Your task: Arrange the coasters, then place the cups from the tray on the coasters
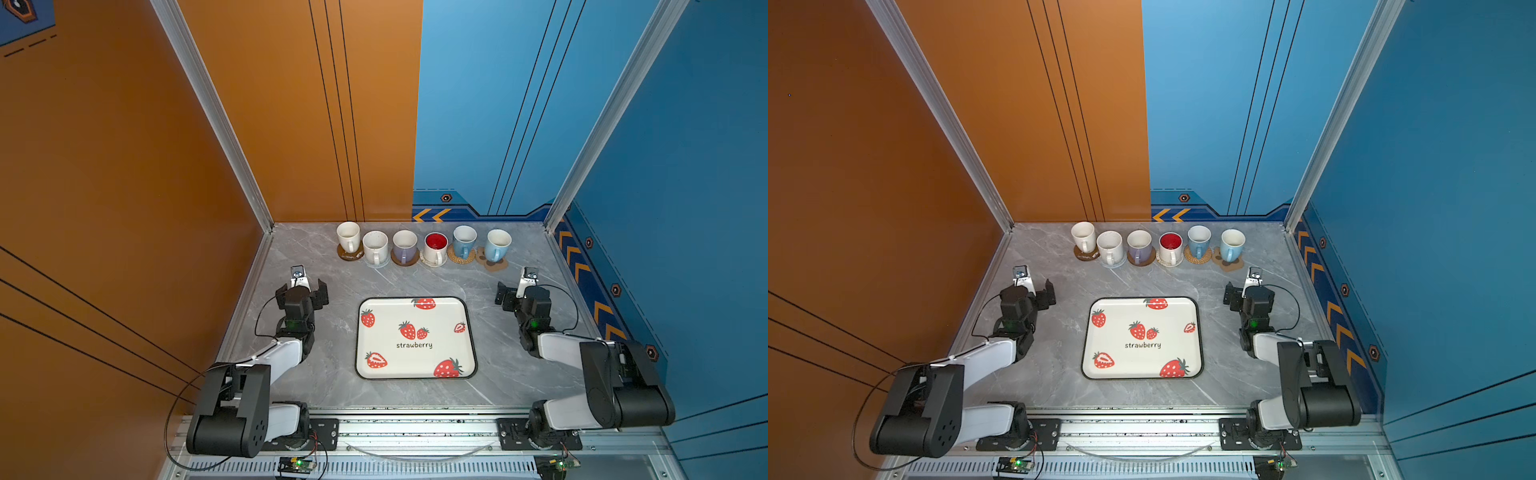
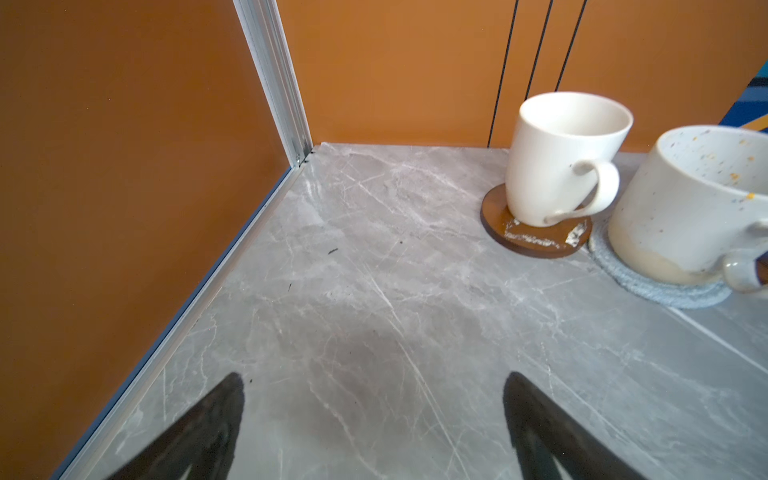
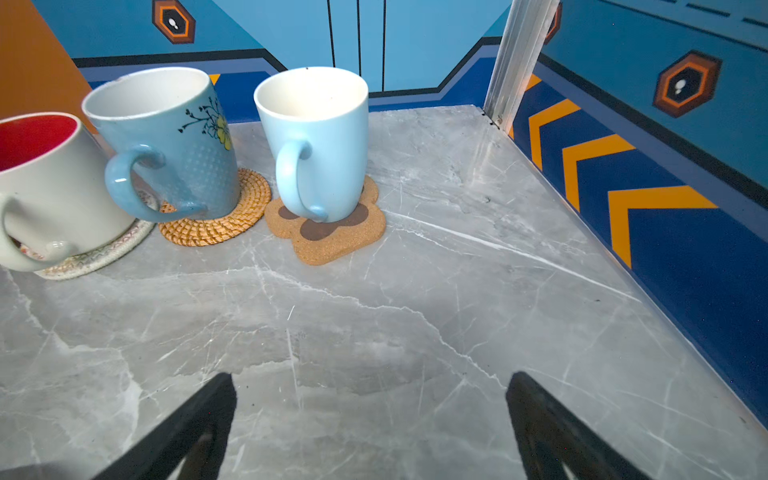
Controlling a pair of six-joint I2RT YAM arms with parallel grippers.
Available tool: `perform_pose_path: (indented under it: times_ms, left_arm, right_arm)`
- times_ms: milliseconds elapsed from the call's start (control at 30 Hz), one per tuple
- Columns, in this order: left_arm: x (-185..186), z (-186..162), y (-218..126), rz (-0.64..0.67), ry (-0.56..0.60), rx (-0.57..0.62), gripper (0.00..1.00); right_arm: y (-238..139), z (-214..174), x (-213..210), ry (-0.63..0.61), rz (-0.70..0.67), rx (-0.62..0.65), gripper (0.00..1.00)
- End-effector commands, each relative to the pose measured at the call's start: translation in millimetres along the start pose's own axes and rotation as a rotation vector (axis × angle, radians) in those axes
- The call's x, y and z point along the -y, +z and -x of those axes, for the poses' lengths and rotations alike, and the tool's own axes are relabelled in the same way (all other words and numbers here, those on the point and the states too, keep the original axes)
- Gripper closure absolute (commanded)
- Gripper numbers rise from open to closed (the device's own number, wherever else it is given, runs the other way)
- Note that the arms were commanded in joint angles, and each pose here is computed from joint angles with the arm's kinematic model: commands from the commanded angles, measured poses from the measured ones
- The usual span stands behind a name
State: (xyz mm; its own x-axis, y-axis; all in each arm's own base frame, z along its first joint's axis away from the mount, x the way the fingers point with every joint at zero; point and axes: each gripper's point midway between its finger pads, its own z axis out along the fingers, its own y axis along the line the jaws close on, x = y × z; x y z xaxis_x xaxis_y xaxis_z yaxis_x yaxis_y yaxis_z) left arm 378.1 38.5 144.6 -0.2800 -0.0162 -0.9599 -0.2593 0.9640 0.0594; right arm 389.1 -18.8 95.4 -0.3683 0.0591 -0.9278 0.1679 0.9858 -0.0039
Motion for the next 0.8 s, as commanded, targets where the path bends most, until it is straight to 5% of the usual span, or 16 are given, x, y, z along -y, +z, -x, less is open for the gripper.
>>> perform_pose_path:
  times_ms: [0, 533, 767]
  left_arm:
    - [9, 12, -3, -0.077, -0.033, 0.065, 0.02]
    - [17, -28, -3, -0.121, -0.007, 0.064, 0.02]
    - [31, -49, 25, -0.152, 0.043, -0.089, 0.02]
  right_arm:
    - [5, 0, -5, -0.008, 0.033, 0.043, 0.0]
    - [5, 0, -3, 0.004, 0.038, 0.048, 0.0]
    - [5, 0, -3, 0.005, 0.035, 0.048, 0.0]
